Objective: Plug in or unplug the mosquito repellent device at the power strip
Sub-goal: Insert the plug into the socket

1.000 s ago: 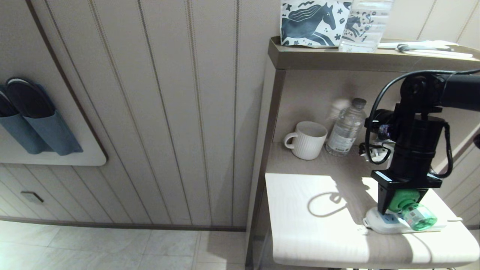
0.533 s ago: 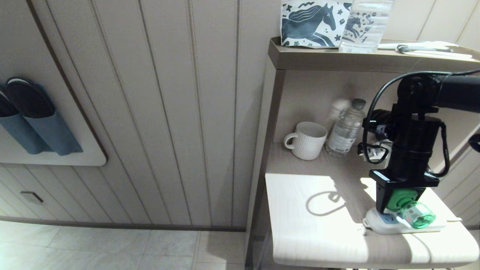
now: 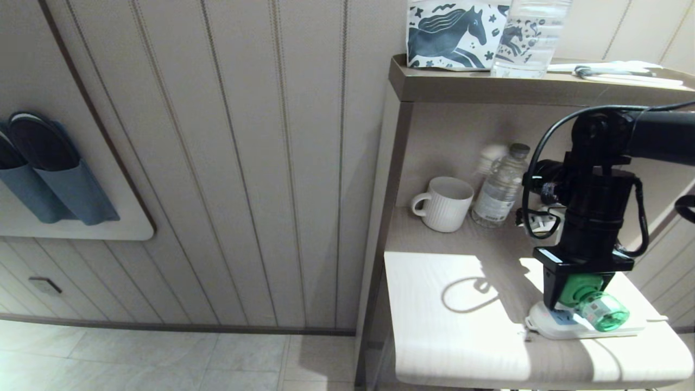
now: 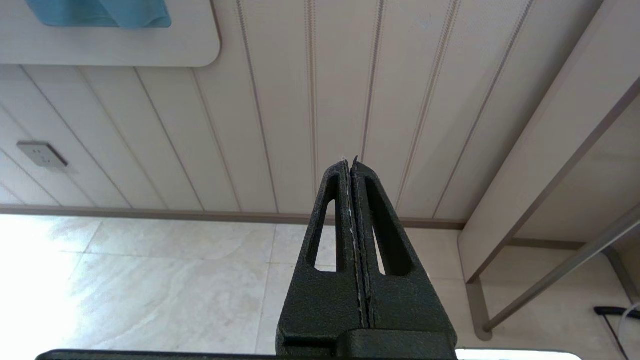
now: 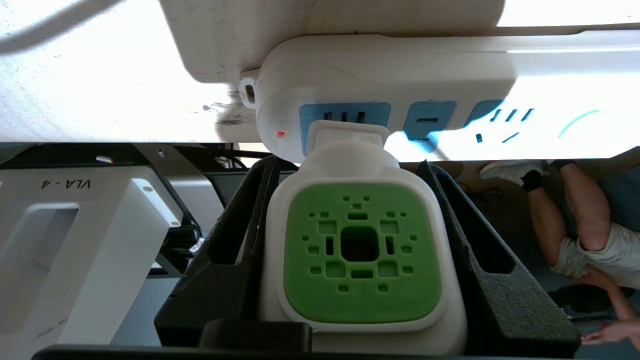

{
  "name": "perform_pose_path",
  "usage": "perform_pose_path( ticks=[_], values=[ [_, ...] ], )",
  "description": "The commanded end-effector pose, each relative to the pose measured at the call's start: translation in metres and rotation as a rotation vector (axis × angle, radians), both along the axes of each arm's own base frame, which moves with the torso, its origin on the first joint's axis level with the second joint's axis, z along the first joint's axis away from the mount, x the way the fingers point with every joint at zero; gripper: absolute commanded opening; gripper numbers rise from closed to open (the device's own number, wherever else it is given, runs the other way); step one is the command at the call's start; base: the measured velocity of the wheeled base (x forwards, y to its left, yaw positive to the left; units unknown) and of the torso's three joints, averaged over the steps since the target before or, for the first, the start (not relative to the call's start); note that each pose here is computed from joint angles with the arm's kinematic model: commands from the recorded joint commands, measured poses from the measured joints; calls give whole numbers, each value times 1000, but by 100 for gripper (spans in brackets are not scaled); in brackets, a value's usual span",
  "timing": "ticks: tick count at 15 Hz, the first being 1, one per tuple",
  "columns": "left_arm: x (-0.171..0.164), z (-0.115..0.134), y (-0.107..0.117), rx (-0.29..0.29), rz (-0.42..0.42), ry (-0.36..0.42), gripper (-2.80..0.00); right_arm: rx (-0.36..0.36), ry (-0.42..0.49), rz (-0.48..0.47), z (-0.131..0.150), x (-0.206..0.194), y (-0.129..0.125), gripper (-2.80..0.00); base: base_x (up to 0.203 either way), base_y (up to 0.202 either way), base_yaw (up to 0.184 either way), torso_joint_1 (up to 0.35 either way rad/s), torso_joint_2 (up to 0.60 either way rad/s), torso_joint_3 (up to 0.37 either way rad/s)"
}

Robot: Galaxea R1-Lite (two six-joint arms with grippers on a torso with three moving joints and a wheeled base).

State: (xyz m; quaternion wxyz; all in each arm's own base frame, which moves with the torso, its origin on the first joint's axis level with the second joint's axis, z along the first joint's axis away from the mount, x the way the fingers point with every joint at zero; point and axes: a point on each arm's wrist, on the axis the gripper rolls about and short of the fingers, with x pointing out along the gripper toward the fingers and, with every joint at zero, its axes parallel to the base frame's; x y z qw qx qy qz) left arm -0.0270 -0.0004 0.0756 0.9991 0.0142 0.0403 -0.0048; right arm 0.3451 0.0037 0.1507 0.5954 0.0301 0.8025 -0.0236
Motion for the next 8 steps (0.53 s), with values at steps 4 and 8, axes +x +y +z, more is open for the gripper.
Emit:
perform_pose_path(
  ticks=[4,8],
  values=[
    [0,0,0,0,-1,1,-280,2,81,-16,-5,-6,0,-280,0,0,0,0,0,0],
    [0,0,0,0,0,0,-280,-1,104,-18,-5,-12,0,-280,0,0,0,0,0,0]
  ],
)
